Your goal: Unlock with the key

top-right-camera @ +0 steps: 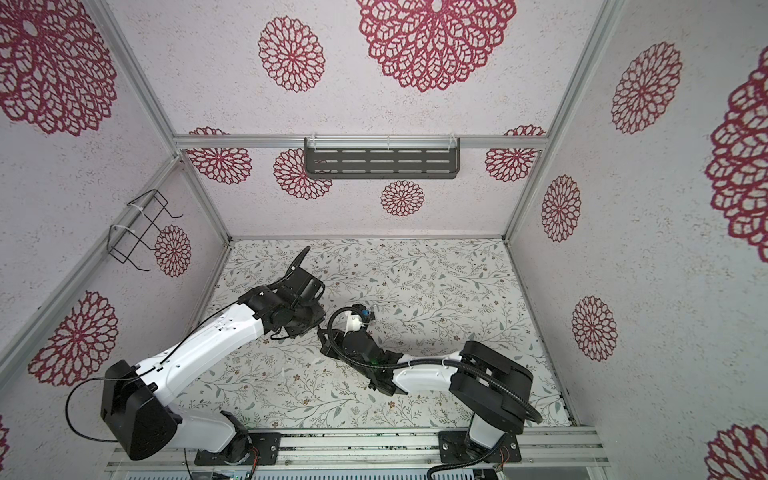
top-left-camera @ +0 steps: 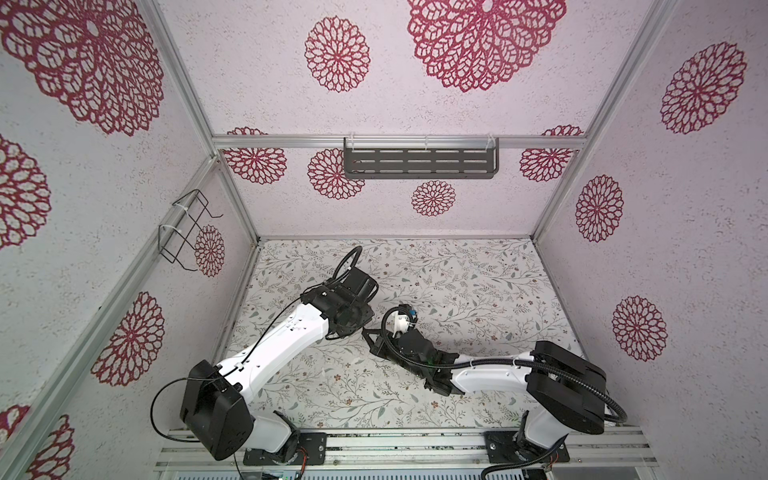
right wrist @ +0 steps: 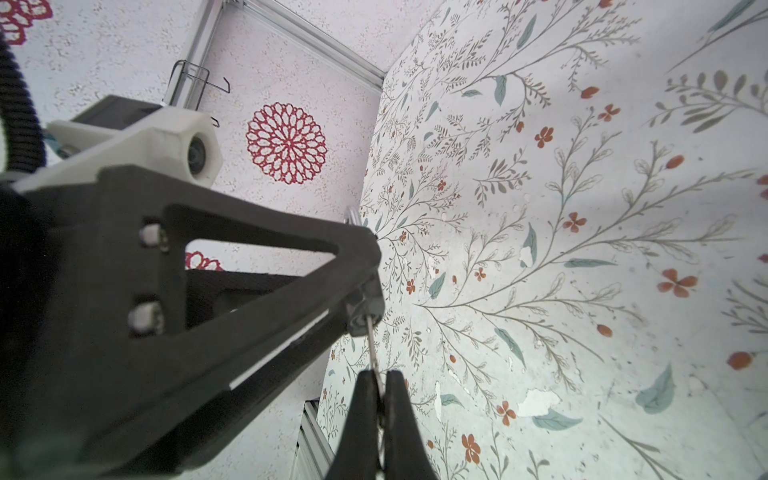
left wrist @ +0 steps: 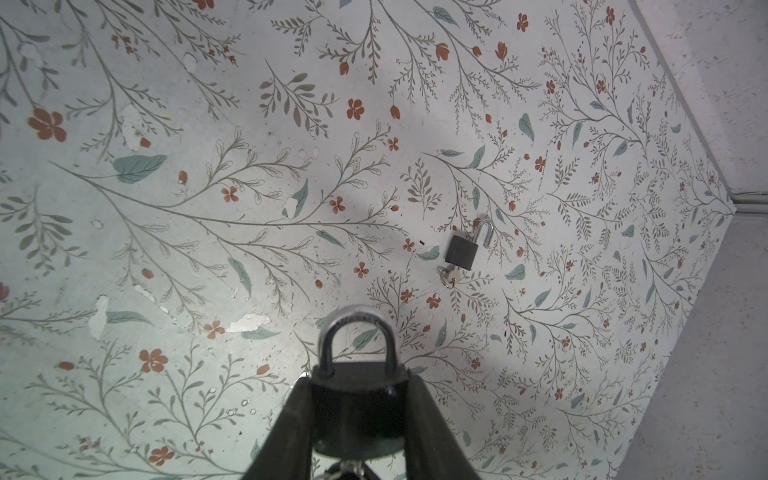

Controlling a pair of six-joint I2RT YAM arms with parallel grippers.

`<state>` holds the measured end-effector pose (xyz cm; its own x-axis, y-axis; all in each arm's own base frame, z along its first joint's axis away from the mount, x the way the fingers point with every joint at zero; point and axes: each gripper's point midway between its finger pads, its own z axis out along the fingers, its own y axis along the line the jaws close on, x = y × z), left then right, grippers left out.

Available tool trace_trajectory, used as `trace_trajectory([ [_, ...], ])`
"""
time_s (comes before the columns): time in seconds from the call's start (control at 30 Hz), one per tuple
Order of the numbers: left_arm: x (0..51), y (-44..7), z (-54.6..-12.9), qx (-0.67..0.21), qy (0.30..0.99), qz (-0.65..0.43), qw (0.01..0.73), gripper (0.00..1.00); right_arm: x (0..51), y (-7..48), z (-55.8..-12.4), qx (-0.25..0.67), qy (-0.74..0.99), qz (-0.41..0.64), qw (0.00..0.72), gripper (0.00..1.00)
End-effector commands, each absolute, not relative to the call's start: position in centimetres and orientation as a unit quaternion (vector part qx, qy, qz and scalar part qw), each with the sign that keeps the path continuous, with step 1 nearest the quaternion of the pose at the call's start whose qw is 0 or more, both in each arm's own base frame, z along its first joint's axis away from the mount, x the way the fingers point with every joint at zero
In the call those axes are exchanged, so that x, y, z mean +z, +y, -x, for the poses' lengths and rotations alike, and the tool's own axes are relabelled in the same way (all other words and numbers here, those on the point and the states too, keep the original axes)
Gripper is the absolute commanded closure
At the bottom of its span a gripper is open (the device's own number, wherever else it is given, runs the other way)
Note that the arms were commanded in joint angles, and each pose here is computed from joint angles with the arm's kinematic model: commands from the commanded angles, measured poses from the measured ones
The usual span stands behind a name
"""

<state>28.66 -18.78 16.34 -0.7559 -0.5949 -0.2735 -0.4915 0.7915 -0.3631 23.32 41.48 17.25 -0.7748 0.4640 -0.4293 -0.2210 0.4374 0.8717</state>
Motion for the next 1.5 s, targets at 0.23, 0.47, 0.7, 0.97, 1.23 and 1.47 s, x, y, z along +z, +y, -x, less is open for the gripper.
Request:
trace_trajectory([
  [0.23,16.7,-23.8,-23.9,-0.208,0.939,0.246,0.119,1.00,24.8,39.1,-26.6,0.508,0.730,-0.071,0.451,1.00],
  [0.47,17.8,-23.7,-22.9,-0.210,0.936,0.250,0.134,1.00,25.5,37.4,-27.7,0.540,0.703,-0.123,0.446,1.00],
  [0.7,16.5,-24.2,-21.9,-0.198,0.946,0.235,0.102,1.00,26.5,37.6,-27.8,0.468,0.720,-0.090,0.504,1.00],
  [0.97,15.6,-22.5,-20.8,-0.179,0.947,0.240,0.114,1.00,27.4,35.5,-28.4,0.539,0.681,-0.133,0.477,1.00],
  [1.23,15.8,-24.8,-20.7,-0.197,0.948,0.228,0.105,1.00,28.3,36.9,-28.1,0.491,0.694,-0.089,0.518,1.00],
  [1.47,16.9,-23.0,-22.7,-0.200,0.936,0.247,0.149,1.00,27.0,37.4,-27.3,0.500,0.706,-0.067,0.497,0.99],
])
